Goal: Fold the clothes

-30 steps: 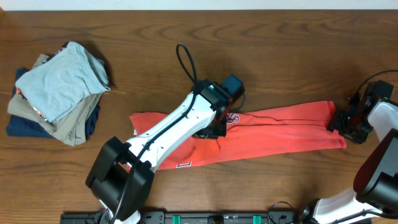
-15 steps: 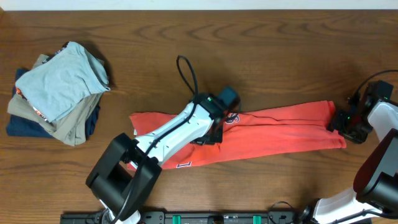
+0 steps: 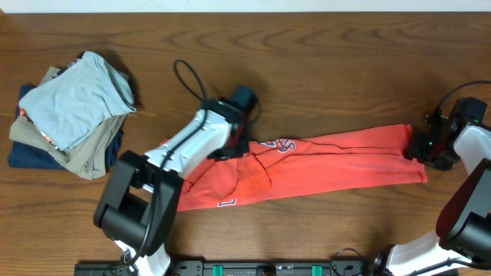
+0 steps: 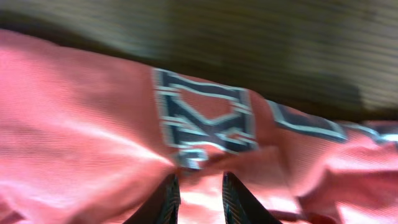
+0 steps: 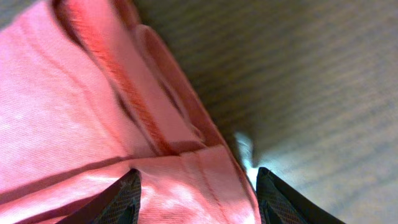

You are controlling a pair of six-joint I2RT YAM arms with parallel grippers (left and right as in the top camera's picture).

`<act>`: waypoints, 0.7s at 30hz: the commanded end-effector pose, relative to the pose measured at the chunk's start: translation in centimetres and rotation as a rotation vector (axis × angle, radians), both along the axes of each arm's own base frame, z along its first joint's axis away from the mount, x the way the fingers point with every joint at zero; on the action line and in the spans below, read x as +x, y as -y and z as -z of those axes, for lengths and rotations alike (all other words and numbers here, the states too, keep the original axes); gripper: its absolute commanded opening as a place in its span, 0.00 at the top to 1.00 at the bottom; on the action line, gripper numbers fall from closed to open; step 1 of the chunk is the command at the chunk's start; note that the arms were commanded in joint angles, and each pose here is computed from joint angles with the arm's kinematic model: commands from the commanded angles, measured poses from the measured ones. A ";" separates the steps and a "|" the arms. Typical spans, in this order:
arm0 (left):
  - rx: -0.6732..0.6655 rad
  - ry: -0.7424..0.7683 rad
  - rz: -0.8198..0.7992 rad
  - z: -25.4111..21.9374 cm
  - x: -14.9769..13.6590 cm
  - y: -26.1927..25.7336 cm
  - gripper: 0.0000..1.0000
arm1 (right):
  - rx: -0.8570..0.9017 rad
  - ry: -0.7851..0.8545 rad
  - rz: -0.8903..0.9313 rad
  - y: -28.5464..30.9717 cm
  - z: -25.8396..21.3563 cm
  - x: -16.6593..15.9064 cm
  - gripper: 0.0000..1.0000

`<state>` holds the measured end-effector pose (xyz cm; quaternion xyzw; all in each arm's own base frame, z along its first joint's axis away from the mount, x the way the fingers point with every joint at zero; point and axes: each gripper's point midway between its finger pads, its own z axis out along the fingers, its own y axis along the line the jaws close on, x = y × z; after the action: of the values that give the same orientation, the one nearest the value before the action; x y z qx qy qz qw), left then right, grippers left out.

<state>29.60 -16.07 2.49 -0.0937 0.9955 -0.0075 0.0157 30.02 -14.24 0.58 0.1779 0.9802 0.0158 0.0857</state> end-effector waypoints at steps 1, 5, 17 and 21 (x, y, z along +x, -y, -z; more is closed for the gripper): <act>-0.040 -0.008 -0.034 -1.4 0.6 -1.1 0.72 | 0.030 0.032 -0.101 -0.7 -0.3 0.3 0.43; -0.049 0.019 -0.102 -3.8 1.1 -3.4 0.66 | 0.032 0.023 -0.137 -0.9 -0.1 -0.1 0.44; -0.017 -0.060 -0.277 -3.0 -0.9 -9.5 0.47 | 0.105 0.041 -0.226 -3.0 1.2 -1.0 0.50; -0.016 -0.063 -0.305 -1.1 -1.4 -10.5 0.47 | 0.083 0.029 -0.222 -2.6 1.3 -1.1 0.74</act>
<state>29.28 -6.27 4.97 -0.2348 0.9719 -0.0163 0.0016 29.80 -12.25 -0.03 0.0711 0.9908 0.0534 0.1018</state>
